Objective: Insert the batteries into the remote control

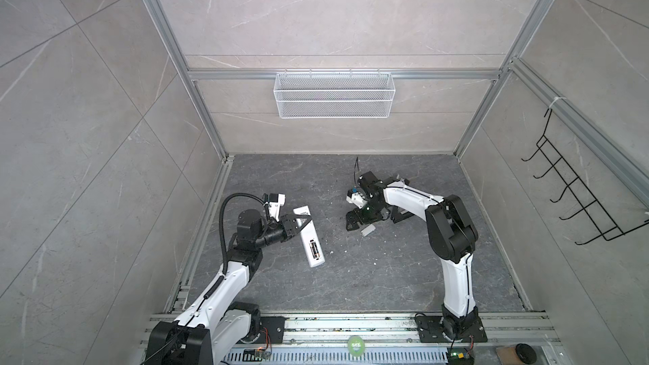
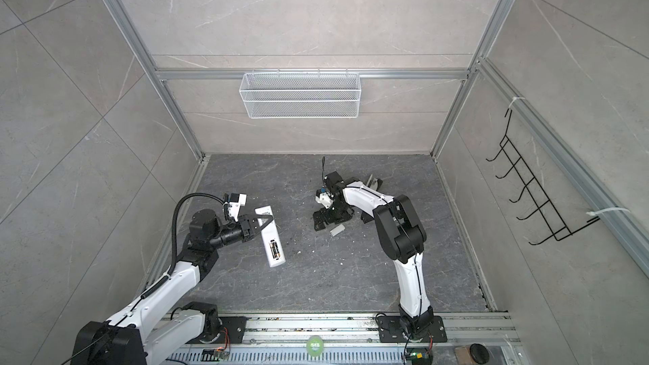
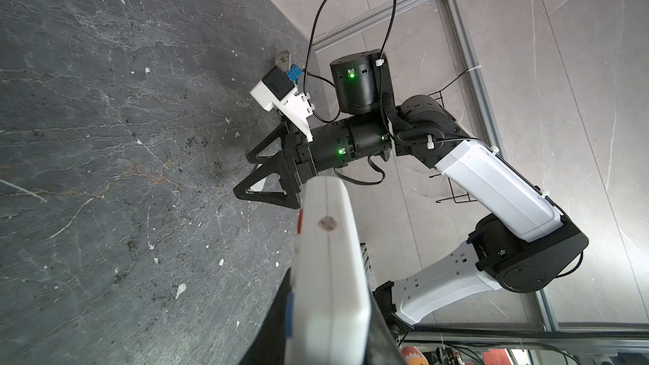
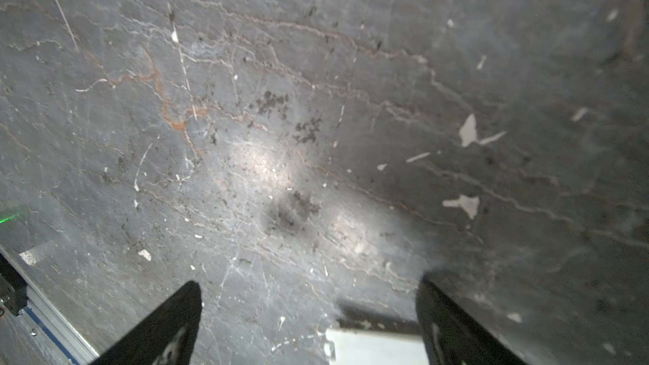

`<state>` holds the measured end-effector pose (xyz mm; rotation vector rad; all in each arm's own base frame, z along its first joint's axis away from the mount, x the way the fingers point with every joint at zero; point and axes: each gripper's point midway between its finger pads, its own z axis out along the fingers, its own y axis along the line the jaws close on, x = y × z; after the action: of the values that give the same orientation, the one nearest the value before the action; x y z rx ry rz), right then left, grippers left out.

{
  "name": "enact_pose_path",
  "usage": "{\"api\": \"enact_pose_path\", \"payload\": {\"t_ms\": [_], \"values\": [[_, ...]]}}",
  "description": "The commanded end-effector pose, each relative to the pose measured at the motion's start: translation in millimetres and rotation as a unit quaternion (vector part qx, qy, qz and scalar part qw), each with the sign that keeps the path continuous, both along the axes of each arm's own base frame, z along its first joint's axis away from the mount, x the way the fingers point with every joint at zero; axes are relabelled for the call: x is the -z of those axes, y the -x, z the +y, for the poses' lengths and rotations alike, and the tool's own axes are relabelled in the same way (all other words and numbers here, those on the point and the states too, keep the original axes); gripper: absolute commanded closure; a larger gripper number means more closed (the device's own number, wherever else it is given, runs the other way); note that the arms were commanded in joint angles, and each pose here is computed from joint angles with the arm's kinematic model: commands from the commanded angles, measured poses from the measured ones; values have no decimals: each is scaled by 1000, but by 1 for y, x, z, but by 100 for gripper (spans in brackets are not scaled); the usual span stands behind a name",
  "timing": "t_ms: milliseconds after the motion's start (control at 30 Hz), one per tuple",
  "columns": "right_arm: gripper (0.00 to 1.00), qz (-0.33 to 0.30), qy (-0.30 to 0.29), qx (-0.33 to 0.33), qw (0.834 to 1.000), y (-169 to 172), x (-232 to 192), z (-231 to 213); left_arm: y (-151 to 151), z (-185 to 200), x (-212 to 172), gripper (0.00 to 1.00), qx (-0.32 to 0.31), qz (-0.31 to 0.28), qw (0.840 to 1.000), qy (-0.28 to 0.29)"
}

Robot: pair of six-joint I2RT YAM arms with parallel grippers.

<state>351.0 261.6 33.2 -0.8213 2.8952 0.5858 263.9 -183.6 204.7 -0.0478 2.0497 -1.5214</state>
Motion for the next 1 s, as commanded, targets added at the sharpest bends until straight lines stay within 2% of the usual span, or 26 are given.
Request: {"api": "enact_pose_path", "payload": {"t_ms": [0, 267, 667, 967], "values": [[3, 14, 19, 5, 1000, 3, 14, -8, 0, -2, -14, 100, 6, -36, 999, 5], [3, 14, 44, 14, 999, 17, 15, -25, 0, -2, -14, 100, 5, -37, 999, 6], [5, 23, 40, 26, 999, 39, 7, -33, 4, -1, -17, 100, 5, -44, 999, 10], [6, 38, 59, 17, 997, 75, 20, -24, 6, -1, -22, 100, 7, -51, 999, 13]]}}
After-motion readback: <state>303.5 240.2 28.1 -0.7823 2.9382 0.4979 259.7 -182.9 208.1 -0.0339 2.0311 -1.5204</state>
